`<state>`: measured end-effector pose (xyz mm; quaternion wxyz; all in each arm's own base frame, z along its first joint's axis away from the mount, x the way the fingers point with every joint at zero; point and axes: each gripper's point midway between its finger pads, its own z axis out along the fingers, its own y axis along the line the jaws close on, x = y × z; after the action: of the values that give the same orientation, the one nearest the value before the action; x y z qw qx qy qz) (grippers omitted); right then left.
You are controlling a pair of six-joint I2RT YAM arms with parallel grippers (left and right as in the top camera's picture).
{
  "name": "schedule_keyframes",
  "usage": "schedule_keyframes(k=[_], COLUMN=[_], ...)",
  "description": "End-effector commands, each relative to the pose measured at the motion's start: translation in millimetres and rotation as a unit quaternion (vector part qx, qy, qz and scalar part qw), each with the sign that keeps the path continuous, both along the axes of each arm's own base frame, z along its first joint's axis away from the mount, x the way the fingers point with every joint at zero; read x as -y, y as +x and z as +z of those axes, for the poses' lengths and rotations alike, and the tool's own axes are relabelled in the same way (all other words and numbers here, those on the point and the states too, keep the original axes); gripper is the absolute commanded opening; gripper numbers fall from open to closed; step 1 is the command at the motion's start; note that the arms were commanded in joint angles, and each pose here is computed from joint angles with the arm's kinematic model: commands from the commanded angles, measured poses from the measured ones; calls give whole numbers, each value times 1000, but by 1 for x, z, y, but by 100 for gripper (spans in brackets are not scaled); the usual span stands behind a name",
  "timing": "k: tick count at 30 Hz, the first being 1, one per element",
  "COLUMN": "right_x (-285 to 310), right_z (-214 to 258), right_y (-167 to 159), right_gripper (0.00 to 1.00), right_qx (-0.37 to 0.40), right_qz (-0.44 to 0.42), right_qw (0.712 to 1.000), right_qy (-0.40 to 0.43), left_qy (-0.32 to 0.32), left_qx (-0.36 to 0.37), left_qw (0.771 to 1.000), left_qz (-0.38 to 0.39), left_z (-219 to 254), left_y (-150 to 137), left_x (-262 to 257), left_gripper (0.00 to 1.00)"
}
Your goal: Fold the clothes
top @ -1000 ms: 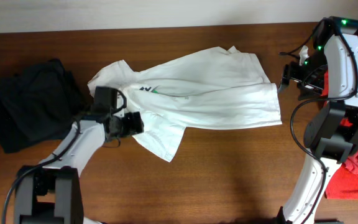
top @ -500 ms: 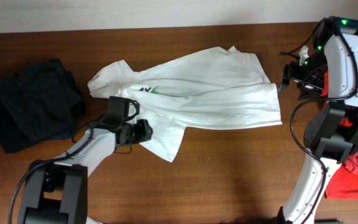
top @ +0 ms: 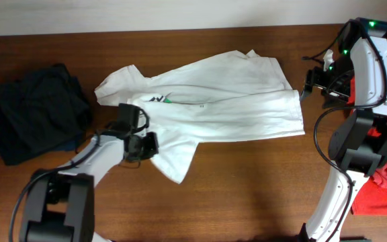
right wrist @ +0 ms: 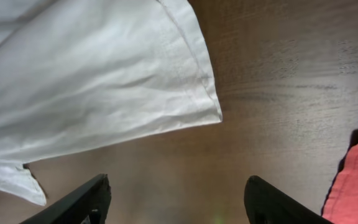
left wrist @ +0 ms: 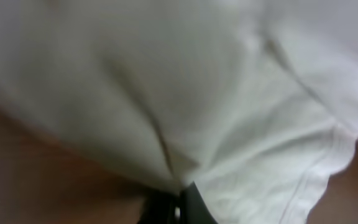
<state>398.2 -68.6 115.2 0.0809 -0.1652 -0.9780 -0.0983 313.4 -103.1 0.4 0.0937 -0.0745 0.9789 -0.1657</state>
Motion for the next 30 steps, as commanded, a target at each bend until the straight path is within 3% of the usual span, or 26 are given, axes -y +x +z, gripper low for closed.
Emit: schedule_keyframes(k=[1,7,15,24,30], right_x=[-7,-10,-21,-33,-32], right_z=[-10,-45,-67,-102,-126], right_y=[-16,-53,-69,-80,-75], right_gripper=[74,74,71,65,48], right_qx=[-32,-112,-139,-144,-115], right_qz=[4,-5,-26,-52,-50], right_qw=[999,993,987,983,987], right_qy=[16,38,81,103,99], left_qy=[9,14,32,33,32], left_qx=[32,33,-61,-64,-61], left_qw=[999,998,997,997,997], left_qz=[36,44,20,20,20], left_z=[48,82,73,73,73], left_y=[12,-11,-62,-64,-62], left_x=[-28,-44,-48,-48,-48], left_gripper=[0,0,0,0,0])
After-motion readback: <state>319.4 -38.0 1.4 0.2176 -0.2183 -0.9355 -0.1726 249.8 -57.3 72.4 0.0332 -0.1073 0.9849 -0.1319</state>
